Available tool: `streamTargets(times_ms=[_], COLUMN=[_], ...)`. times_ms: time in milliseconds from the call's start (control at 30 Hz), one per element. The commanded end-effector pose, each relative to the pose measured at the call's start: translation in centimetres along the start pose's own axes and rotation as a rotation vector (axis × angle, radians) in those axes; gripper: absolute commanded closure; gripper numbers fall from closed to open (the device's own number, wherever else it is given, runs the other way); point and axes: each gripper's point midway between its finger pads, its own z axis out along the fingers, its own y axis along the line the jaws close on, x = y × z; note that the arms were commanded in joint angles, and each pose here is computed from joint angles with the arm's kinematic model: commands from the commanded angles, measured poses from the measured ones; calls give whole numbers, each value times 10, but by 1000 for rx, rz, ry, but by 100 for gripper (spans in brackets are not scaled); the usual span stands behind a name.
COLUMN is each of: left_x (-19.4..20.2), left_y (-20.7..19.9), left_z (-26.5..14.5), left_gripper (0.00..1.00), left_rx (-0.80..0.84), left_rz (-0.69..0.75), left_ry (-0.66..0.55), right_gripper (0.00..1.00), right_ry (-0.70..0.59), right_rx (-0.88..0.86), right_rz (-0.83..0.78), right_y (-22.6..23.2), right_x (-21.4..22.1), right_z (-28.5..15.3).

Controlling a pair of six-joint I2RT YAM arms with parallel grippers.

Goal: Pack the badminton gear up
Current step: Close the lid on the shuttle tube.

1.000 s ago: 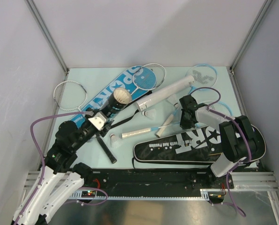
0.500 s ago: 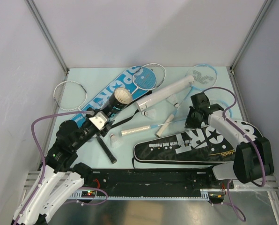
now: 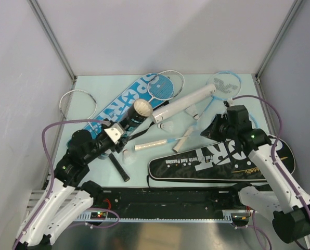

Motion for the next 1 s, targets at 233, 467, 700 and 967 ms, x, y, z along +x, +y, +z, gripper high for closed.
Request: streamTargets(times_ms=[233,467,700,967], left_x=[3,4,-4,-6], left_y=[-1,7,7,1], left_z=[10,9,6,10], left_gripper=[43,41,40,40], left_rx=[34,27,39,71], left_rz=[221,311,367,386], left_ry=[58,102,107,112], right_gripper=[100,100,100,100], right_ry=[-148,-121,-38,42], right_rx=[-699,-901,-905,-824], right_rz=[-251,-326,-366,-393], right_y=[165,210,223,223], right_x=[-49,-41,-20,6], right_z=[-101,-138,-126,-99])
